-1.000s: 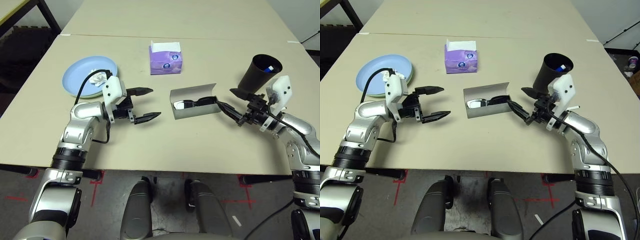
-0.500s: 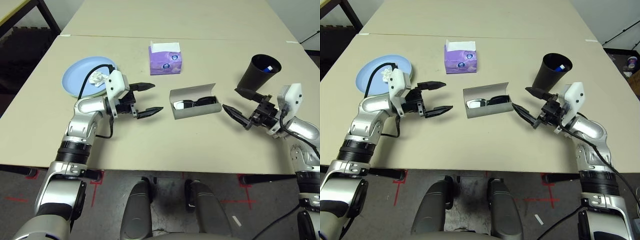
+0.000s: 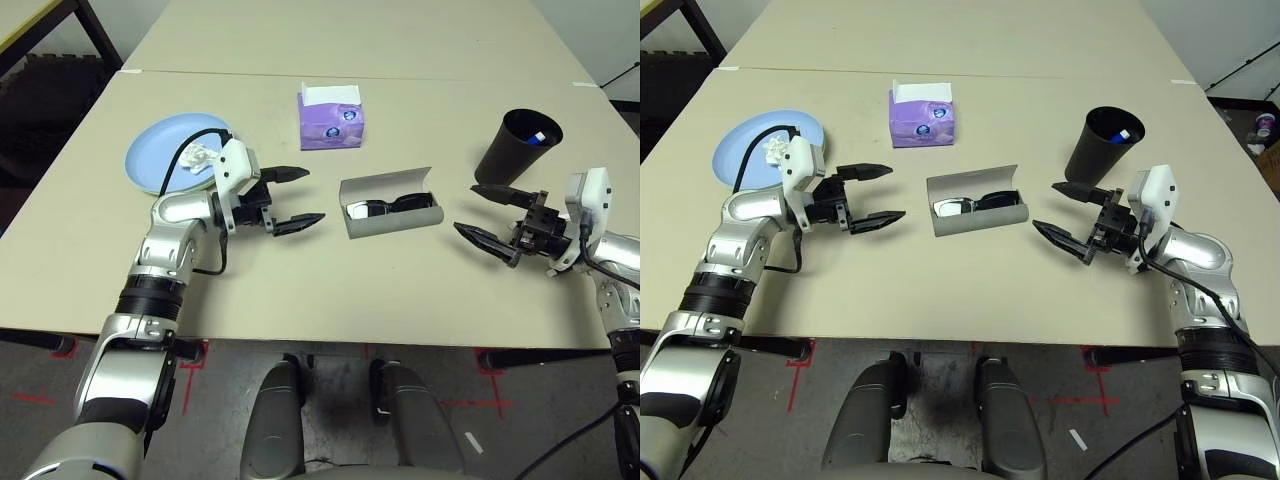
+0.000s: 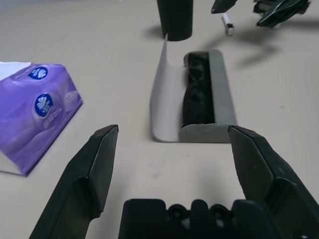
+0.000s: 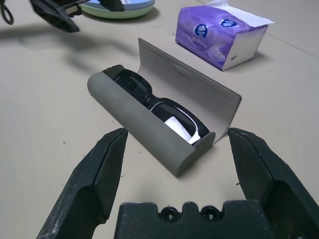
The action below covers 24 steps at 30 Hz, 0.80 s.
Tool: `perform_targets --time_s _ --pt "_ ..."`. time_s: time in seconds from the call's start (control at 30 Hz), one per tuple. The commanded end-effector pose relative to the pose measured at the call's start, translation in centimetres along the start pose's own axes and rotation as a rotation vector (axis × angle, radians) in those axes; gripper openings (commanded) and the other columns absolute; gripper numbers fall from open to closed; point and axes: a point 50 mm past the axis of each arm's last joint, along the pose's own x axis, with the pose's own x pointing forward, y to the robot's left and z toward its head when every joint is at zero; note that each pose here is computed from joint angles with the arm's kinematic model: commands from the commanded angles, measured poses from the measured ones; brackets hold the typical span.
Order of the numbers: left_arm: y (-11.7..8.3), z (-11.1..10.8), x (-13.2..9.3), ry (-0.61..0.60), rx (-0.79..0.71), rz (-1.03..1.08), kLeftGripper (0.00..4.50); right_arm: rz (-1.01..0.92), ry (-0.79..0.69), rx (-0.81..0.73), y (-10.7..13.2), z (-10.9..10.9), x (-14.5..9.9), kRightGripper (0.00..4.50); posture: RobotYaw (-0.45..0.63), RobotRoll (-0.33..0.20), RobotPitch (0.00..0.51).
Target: Organize and tidy the items on the table.
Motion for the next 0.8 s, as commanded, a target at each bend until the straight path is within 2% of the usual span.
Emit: perform_targets --time_s 0.03,0.2,0.23,0.37,0.8 --pt "0.5 -0.5 0.2 0.022 0.012 0.009 3.89 0.001 0.000 -0.003 0.4 0.1 -0.1 4.50 -0.03 0.000 0.214" --pt "1.6 -0.6 0.1 0.025 0.000 0.051 2.00 0.002 -0.002 -0.007 0.6 0.4 -0.2 4.50 -0.04 0.000 0.217" --pt "1.8 -0.6 0.2 0.027 0.002 0.057 1.51 0.003 -0.003 -0.009 0.6 0.4 -0.2 4.50 -0.04 0.000 0.217" --pt "2.3 -0.5 1.1 0.021 0.000 0.081 0.01 0.003 -0.008 -0.013 0.6 0.7 -0.1 4.50 -0.04 0.000 0.217" --pt "2.3 -1.0 4.3 0.014 -0.042 0.123 0.01 0.017 -0.019 -0.020 0.8 1.2 0.3 4.50 -0.06 0.000 0.214"
